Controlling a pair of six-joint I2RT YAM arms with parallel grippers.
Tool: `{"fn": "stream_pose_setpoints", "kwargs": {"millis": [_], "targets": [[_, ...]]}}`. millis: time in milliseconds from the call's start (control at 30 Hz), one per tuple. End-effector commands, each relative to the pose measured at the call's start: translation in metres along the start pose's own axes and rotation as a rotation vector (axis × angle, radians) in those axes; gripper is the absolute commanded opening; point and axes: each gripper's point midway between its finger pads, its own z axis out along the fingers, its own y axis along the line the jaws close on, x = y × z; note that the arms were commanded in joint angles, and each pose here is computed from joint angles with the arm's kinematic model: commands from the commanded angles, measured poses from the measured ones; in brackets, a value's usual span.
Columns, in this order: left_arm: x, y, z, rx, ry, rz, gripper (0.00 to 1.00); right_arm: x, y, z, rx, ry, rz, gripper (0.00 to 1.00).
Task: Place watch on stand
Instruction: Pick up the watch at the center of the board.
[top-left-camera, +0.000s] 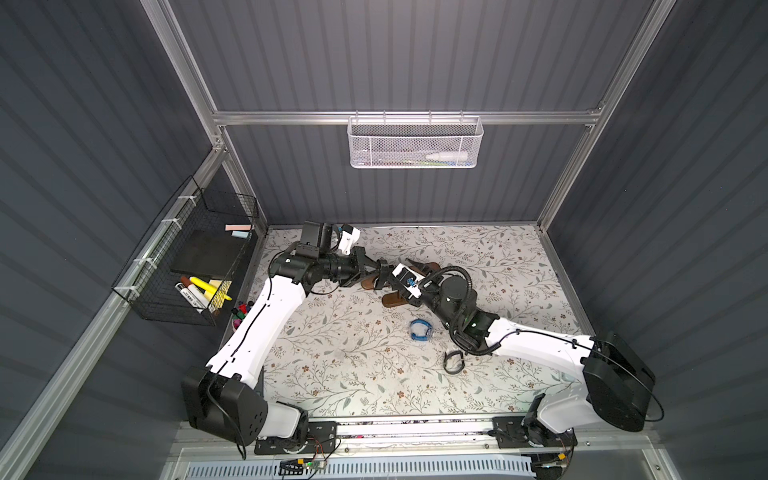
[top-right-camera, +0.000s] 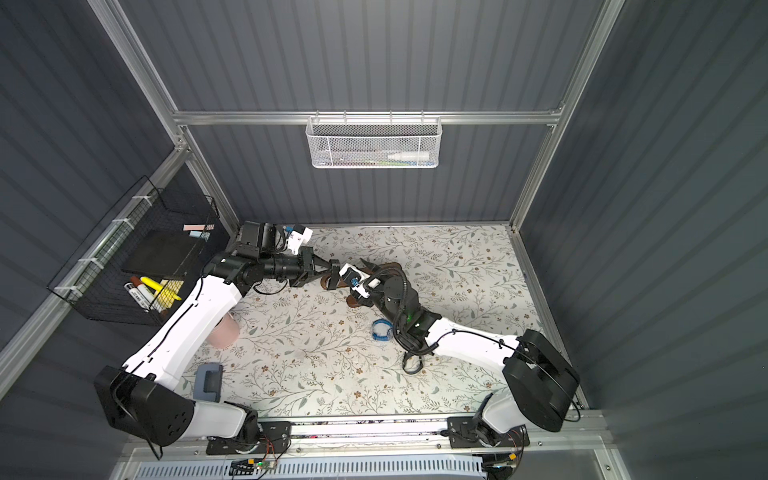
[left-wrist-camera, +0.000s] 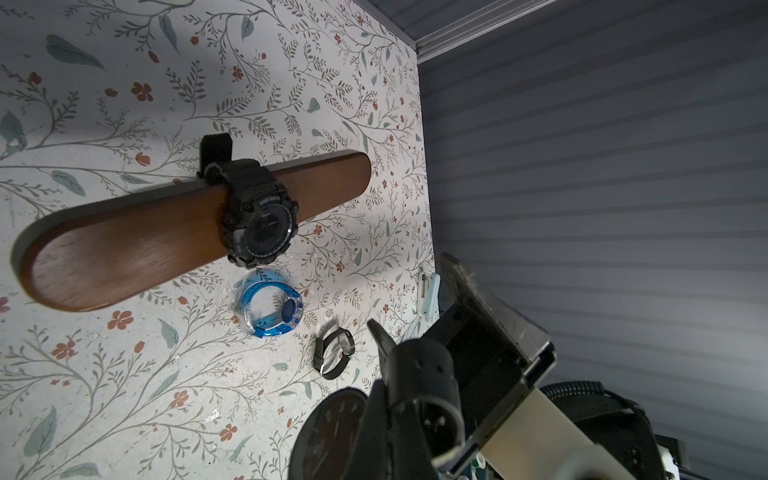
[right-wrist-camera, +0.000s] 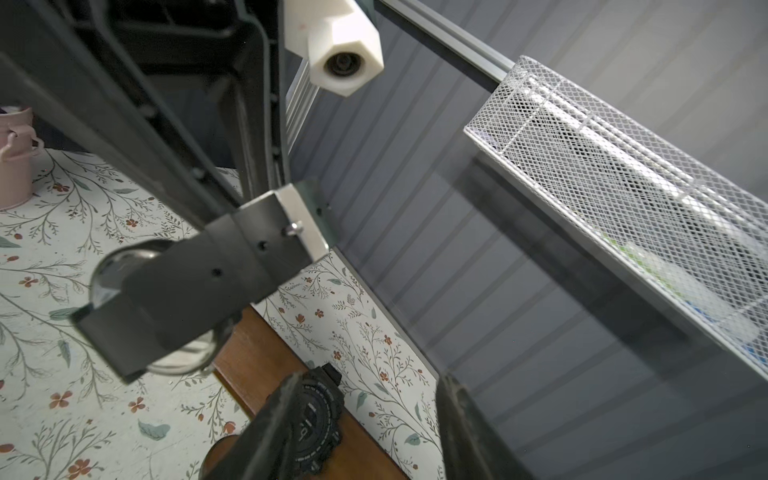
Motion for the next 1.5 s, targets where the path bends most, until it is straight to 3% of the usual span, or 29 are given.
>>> {"fn": "stream_pose_setpoints", "kwargs": {"millis": [0,1067,1467], "targets": [[0.002,-0.001,0.000,0.019,0.007,0.001,0.00,-0.024,-0.007,-0.002,-0.005,-0.080,-0.014,0.55],[0.005,0.027,0.013,-0.025,0.016,-0.019,0.00,-0.053,0.012,-0.004,-0.141,-0.206,0.083,0.54],[0.023,0.048,0.024,-0.041,0.100,0.021,0.00,-0.061,0.010,-0.006,-0.148,-0.230,0.150,0.53]]}}
